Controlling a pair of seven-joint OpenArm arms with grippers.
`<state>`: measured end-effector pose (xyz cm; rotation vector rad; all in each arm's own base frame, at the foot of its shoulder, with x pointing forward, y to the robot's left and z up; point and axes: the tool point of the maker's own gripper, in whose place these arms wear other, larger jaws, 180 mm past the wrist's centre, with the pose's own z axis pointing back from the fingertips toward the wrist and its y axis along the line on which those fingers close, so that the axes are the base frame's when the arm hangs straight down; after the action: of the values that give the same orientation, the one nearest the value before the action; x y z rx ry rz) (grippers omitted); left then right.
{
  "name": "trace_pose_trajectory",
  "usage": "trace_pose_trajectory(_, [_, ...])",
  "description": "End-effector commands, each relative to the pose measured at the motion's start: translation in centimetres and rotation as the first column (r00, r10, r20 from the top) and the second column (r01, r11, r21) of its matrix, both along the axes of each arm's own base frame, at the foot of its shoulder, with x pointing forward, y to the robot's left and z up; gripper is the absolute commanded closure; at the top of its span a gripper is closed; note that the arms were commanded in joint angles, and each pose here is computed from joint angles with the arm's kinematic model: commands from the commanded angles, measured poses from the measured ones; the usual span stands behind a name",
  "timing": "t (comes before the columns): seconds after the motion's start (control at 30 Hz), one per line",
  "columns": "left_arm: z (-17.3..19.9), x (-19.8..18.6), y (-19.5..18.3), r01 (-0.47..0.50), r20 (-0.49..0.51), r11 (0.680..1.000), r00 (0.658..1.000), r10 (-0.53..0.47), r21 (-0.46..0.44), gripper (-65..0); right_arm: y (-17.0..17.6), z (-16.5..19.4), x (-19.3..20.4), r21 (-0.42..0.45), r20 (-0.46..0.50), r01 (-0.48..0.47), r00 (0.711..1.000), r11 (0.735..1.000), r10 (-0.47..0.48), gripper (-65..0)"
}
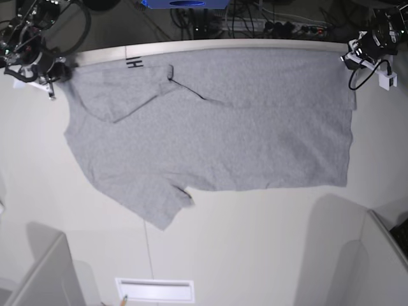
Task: Fold the T-shirt properly
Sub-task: 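Drag the shirt with both grippers toward the arm bases, then open both grippers and release the shirt edge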
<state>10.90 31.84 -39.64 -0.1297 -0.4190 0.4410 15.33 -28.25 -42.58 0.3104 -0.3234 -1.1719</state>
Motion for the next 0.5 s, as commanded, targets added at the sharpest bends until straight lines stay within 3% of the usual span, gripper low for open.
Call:
trace_pose_trajectory(0.0, [0.7, 0.3, 0.6, 0.005, 0.014, 1.000, 1.000, -0.006, 0.023, 0.0, -0.8, 0.8, 0.3, -0.033, 0.013, -0.012, 1.000, 0.999, 0.013, 0.0])
trace_pose_trajectory(0.47, [0.4, 0.1, 0.2, -0.017, 0.019, 1.000, 1.000, 0.017, 0.007, 0.0, -0.4, 0.2, -1.4, -0.017, -0.028, -0.014, 0.999, 1.000, 0.014, 0.0])
